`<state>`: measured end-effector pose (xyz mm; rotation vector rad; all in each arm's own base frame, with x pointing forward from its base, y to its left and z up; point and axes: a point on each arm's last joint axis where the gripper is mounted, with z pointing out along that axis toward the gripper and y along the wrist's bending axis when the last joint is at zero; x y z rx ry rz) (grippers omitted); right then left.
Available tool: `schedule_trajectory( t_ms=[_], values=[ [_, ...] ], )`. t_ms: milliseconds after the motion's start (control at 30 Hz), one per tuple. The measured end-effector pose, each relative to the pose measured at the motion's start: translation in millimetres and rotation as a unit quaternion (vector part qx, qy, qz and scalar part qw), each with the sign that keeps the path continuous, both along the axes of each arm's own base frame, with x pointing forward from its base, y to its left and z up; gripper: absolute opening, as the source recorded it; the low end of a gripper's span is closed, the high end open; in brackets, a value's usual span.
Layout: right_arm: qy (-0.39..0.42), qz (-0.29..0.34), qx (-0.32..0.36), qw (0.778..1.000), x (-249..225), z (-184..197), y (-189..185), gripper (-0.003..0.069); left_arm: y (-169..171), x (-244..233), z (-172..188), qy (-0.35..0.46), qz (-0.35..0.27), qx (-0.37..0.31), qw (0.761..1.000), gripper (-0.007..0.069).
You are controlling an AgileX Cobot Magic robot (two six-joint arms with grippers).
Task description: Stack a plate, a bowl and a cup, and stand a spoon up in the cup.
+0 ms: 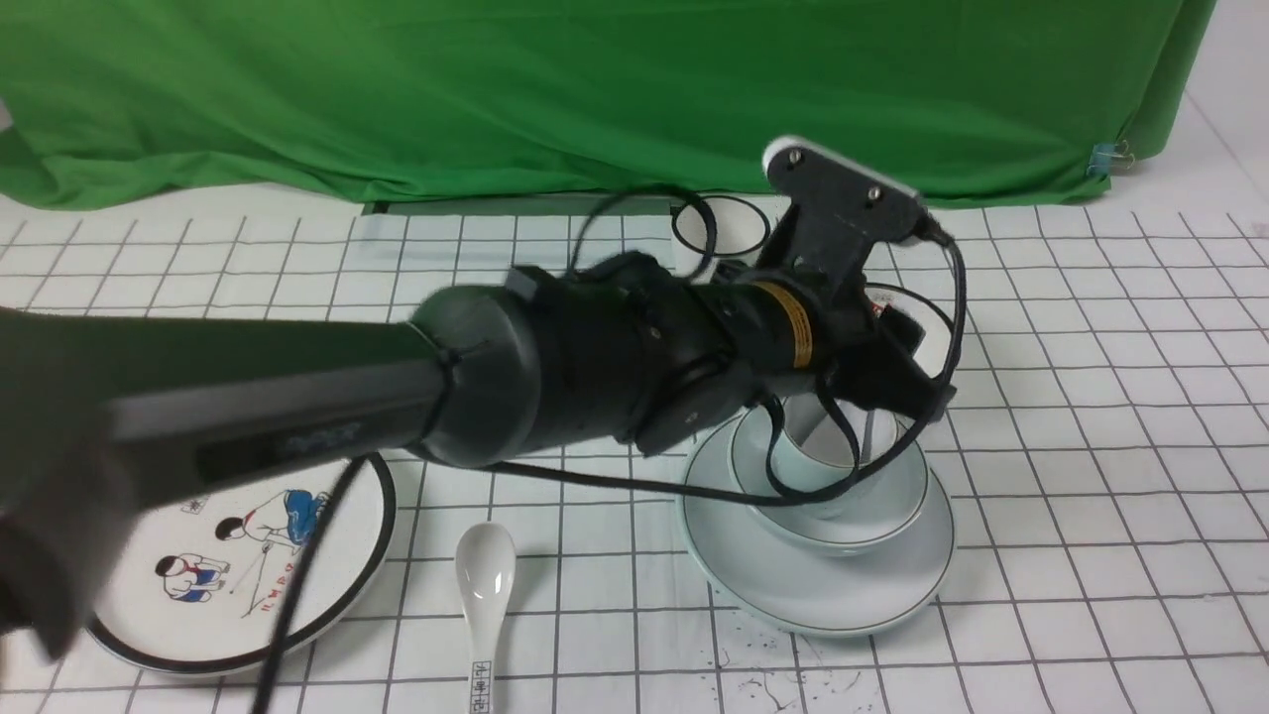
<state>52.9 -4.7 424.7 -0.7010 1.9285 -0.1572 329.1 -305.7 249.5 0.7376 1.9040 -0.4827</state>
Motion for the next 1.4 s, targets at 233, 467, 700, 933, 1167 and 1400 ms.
schedule_trajectory(
  t_ms=[233, 467, 700, 933, 1167, 1400],
  values=[
    [0.005, -0.005, 0.010, 1.000, 4.6, 0.1, 4.2, 0.0104, 43.0, -35.8, 85.5, -0.006, 0.028, 0.038, 0.999, 0.0418],
    [-0.007, 0.028, 0.027, 0.999, 39.5, 3.4, 41.5, 0.0011, 127.9, -105.4, 166.5, -0.002, 0.081, 0.139, 0.987, 0.0143],
    [-0.015, 0.082, 0.065, 0.994, 71.3, 1.4, 82.7, 0.0011, 189.7, -170.2, 176.0, 0.023, 0.100, 0.134, 0.986, -0.0034],
    [-0.080, 0.127, 0.122, 0.981, 76.6, 3.8, 97.2, 0.0011, 256.7, -244.4, 131.1, 0.040, 0.132, 0.053, 0.989, -0.0038],
    [-0.192, 0.192, 0.194, 0.943, 52.5, -20.7, 90.5, 0.0011, 292.1, -283.9, 83.1, -0.008, 0.135, -0.033, 0.990, -0.0036],
    [-0.253, 0.220, 0.221, 0.916, 34.2, -33.5, 81.0, 0.0013, 297.5, -292.7, 62.3, -0.047, 0.119, -0.071, 0.989, -0.0036]
  ],
)
